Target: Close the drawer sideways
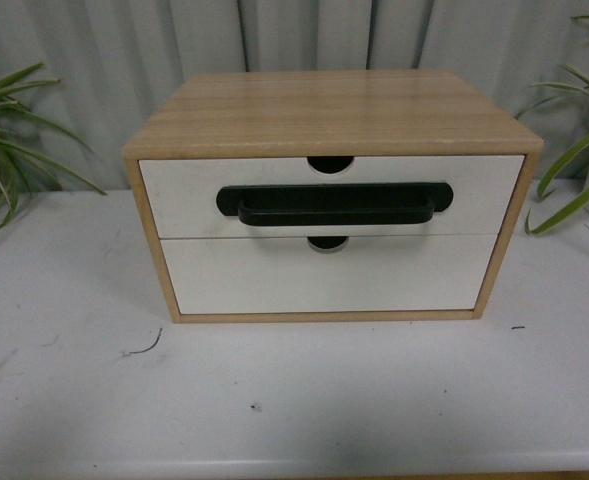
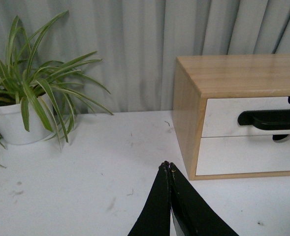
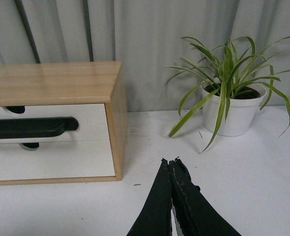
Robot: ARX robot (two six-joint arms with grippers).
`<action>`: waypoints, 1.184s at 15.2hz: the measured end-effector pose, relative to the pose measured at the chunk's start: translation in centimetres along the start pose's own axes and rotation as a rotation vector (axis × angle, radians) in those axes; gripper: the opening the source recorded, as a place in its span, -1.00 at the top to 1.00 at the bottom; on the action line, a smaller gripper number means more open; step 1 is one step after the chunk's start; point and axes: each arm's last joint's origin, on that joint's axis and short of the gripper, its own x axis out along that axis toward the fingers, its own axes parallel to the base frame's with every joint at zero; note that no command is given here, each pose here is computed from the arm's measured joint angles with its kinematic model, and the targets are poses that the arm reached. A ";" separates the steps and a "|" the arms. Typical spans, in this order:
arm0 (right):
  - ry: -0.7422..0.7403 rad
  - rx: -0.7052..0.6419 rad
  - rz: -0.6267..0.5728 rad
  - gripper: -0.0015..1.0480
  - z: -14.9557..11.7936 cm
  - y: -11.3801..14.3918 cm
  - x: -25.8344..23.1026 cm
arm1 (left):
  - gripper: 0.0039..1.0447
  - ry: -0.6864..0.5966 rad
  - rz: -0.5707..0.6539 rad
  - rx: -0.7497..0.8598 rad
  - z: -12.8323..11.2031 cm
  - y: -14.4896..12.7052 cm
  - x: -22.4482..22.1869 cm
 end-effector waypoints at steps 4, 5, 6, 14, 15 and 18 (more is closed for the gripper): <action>-0.014 0.000 0.000 0.96 -0.6 0.0 0.0 | 0.97 0.003 -0.003 0.000 -0.9 0.0 0.0; -0.005 -0.001 0.000 0.96 -1.0 0.0 0.0 | 0.97 0.000 -0.001 0.000 -0.8 0.0 0.0; -0.012 0.000 0.000 0.96 -0.9 0.0 -0.1 | 0.97 -0.001 -0.003 0.000 -0.8 0.0 0.0; -0.010 -0.002 0.000 0.96 -0.9 0.0 0.0 | 0.85 -0.001 -0.001 0.000 -0.8 0.0 0.0; -0.010 -0.002 0.000 0.74 -0.9 0.0 0.0 | 0.64 -0.001 -0.001 0.000 -0.8 0.0 0.0; -0.010 -0.002 0.000 0.04 -0.9 0.0 0.0 | -0.06 -0.001 -0.001 0.000 -0.8 0.0 0.0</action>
